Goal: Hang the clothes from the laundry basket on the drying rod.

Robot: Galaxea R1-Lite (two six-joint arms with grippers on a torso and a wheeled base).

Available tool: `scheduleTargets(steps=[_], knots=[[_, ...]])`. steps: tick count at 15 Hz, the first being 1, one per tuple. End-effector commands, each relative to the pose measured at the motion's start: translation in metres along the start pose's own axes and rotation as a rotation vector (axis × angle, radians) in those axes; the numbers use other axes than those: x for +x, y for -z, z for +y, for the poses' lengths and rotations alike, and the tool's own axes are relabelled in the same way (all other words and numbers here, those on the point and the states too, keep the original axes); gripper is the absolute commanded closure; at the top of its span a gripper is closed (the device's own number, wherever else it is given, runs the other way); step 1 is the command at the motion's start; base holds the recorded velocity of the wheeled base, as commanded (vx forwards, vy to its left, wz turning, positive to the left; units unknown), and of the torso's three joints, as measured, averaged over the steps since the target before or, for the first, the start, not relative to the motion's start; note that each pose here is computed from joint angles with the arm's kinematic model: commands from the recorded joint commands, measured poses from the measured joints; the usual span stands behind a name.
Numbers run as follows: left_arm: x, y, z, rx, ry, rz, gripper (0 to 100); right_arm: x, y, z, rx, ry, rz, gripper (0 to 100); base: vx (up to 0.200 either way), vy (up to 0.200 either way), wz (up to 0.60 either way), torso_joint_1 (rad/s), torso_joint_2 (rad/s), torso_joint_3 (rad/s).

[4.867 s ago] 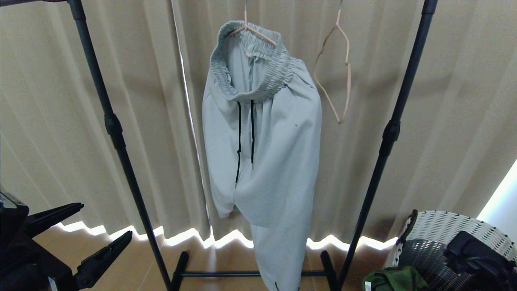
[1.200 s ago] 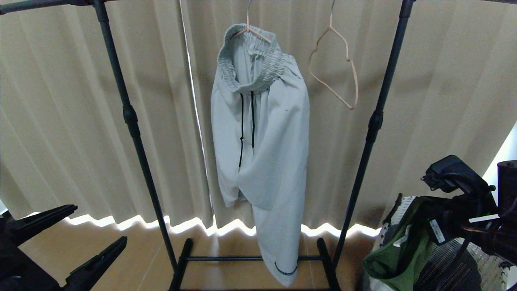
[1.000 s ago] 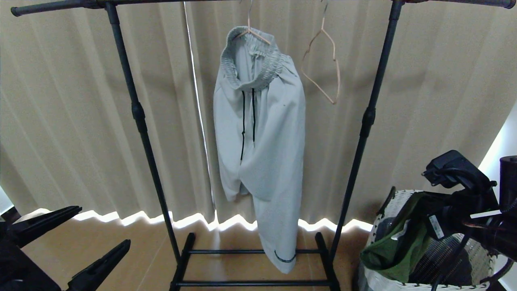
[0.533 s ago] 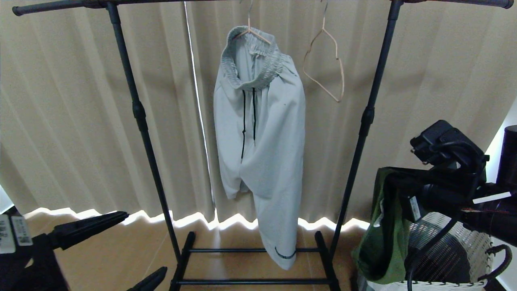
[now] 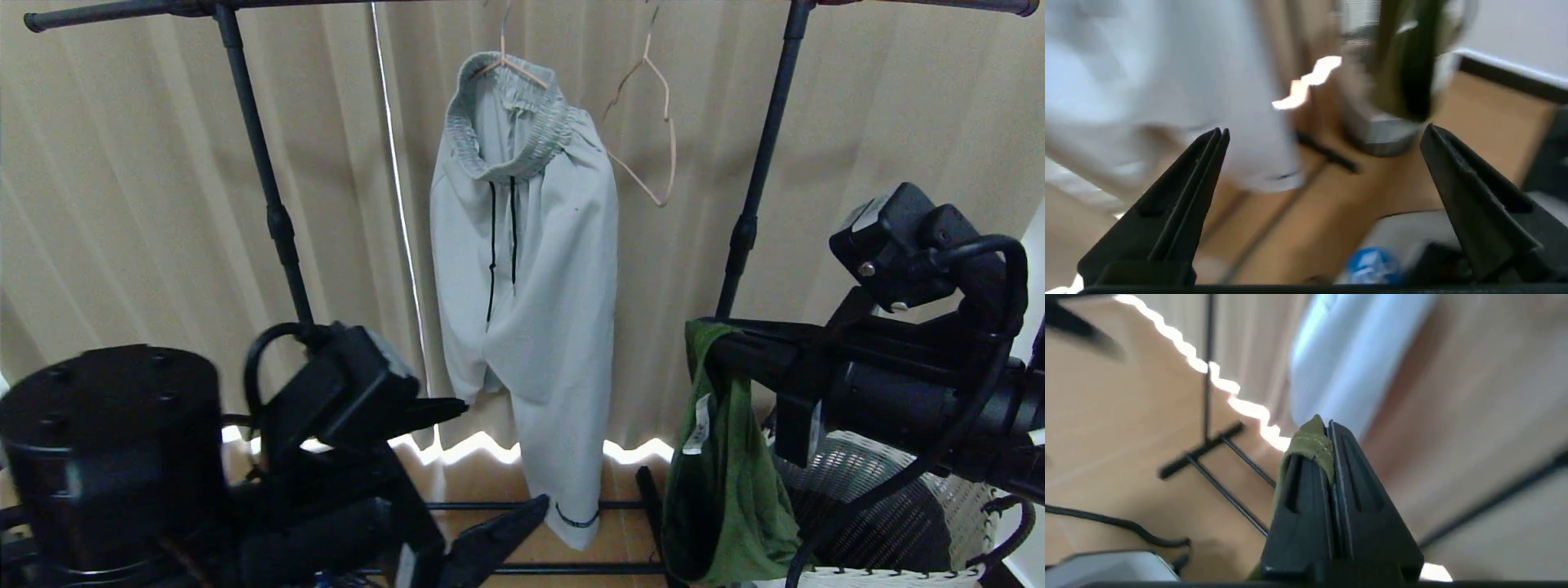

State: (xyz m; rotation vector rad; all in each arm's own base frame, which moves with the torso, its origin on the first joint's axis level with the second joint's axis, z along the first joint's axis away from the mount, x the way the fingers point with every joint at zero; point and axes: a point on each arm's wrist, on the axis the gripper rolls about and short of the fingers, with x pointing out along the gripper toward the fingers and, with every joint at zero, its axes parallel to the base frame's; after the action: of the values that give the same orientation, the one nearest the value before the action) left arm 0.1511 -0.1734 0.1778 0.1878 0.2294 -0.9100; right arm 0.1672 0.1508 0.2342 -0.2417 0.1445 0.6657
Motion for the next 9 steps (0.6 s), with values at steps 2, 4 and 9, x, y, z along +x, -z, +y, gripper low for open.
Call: scheduleTargets(steps=[2, 4, 9], knots=[[0.082, 0.014, -0.028, -0.027, 0.035, 0.092, 0, -0.001, -0.014, 0.011, -0.009, -0.052, -0.048, 100, 0.000, 0.000, 0.00, 0.000, 0.00, 0.000], [0.098, 0.020, -0.032, -0.026, 0.041, 0.117, 0, -0.003, -0.018, 0.017, -0.013, -0.082, -0.066, 100, 0.000, 0.000, 0.00, 0.000, 0.00, 0.000], [0.123, 0.032, -0.025, -0.097, 0.007, 0.157, 0, -0.006, -0.024, 0.023, -0.016, -0.111, -0.093, 100, 0.000, 0.000, 0.00, 0.000, 0.00, 0.000]])
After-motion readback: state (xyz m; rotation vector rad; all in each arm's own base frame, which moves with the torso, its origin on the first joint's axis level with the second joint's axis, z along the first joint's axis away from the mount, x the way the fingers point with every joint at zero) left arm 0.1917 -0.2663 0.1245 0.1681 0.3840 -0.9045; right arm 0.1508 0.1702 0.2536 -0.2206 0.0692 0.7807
